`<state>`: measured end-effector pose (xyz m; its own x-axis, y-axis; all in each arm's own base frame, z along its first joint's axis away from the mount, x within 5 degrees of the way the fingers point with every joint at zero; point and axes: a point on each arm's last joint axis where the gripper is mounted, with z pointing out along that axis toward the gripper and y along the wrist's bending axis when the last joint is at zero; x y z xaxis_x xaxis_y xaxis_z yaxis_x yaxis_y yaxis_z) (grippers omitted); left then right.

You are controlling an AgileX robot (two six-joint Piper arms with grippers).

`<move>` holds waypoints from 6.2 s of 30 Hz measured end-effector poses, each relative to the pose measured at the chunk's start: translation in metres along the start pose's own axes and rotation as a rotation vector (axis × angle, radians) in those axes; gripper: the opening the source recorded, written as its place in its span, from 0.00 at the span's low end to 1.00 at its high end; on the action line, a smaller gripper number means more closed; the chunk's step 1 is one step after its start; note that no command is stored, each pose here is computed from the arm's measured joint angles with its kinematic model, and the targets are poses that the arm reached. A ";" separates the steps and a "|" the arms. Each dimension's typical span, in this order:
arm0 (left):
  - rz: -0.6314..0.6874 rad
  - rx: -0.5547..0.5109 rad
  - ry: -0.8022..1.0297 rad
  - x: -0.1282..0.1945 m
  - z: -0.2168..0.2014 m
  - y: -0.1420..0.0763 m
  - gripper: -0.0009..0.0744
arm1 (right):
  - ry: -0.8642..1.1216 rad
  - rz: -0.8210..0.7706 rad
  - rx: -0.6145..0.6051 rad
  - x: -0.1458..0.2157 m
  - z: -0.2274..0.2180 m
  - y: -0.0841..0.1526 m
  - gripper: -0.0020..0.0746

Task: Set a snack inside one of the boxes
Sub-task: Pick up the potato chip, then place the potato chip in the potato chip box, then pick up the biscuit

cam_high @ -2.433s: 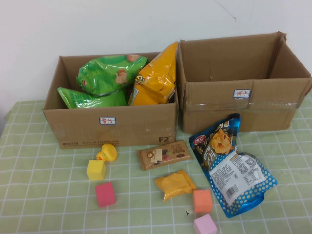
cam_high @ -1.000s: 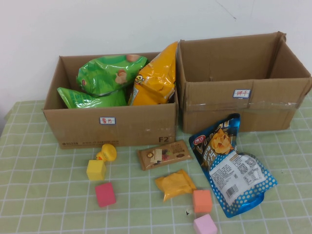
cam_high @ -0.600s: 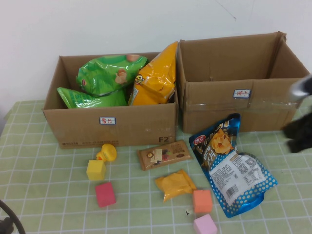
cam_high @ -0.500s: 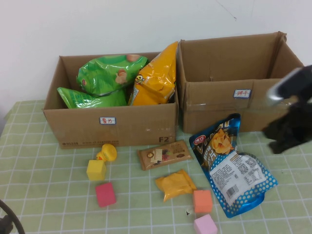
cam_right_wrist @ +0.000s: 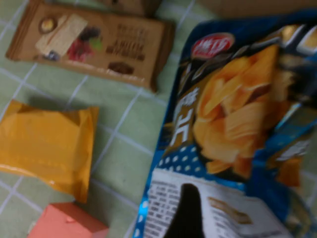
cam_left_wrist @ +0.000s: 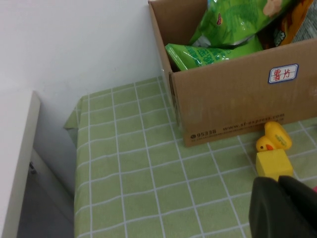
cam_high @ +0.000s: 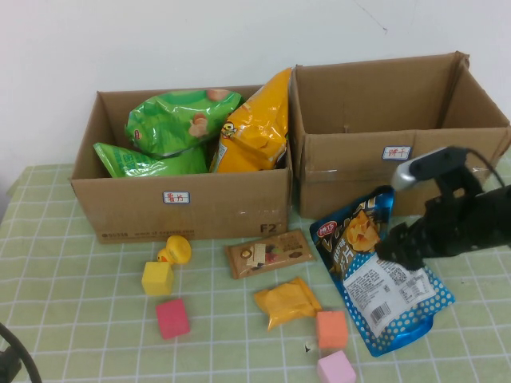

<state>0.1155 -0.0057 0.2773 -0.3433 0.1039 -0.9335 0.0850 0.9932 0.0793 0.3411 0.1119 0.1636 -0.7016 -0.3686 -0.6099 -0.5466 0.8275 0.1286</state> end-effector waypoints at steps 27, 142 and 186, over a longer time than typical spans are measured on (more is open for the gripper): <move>-0.008 0.001 -0.001 0.000 0.001 0.000 0.01 | 0.134 0.006 -0.182 0.008 0.055 -0.003 0.32; -0.114 0.119 0.045 0.005 0.005 -0.012 0.01 | -0.121 -0.084 0.313 0.061 -0.201 0.083 0.04; 0.608 0.590 0.710 0.011 0.267 -0.243 0.75 | -0.122 -0.174 0.529 0.165 -0.230 0.067 0.03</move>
<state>0.3409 -0.2593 0.1544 -0.5356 0.7604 -0.3672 0.7897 0.6051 0.1010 0.0836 0.0088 0.2508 -0.5469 -0.4929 -0.6768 -0.3242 0.8699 -0.3716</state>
